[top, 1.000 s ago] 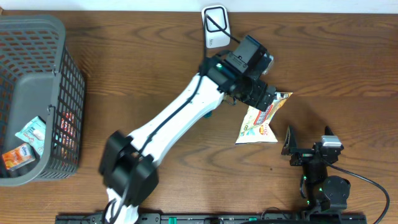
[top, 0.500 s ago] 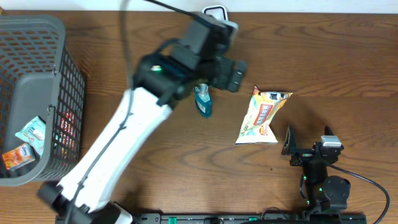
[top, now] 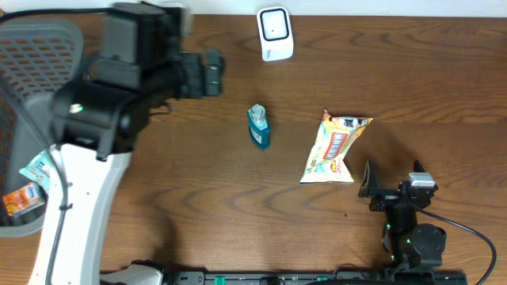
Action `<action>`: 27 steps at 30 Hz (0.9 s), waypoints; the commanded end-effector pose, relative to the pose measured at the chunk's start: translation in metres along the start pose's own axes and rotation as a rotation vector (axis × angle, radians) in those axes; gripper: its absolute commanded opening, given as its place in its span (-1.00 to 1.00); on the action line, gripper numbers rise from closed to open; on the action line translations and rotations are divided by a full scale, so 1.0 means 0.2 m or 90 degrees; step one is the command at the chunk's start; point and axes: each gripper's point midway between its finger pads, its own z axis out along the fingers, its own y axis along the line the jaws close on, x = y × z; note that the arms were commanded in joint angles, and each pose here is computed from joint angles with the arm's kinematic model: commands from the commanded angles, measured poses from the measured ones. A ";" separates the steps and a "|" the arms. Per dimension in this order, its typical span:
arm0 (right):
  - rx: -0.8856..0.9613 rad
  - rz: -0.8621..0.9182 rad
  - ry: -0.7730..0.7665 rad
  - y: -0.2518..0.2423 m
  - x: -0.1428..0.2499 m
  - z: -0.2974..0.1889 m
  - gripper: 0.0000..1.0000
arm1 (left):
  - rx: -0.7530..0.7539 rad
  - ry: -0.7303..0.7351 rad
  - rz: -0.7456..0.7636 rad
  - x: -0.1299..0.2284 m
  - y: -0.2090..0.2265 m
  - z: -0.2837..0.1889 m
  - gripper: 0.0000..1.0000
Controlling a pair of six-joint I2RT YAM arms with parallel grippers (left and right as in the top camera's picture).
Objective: Scan the item barcode
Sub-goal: 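Release the yellow snack bag on the table right of the bottle, then reach the left gripper into the basket and grasp the green wipes pack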
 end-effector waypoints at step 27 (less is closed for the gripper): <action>0.008 0.008 0.001 -0.01 0.00 0.00 0.99 | -0.673 -0.123 -0.836 0.61 1.69 -0.81 0.96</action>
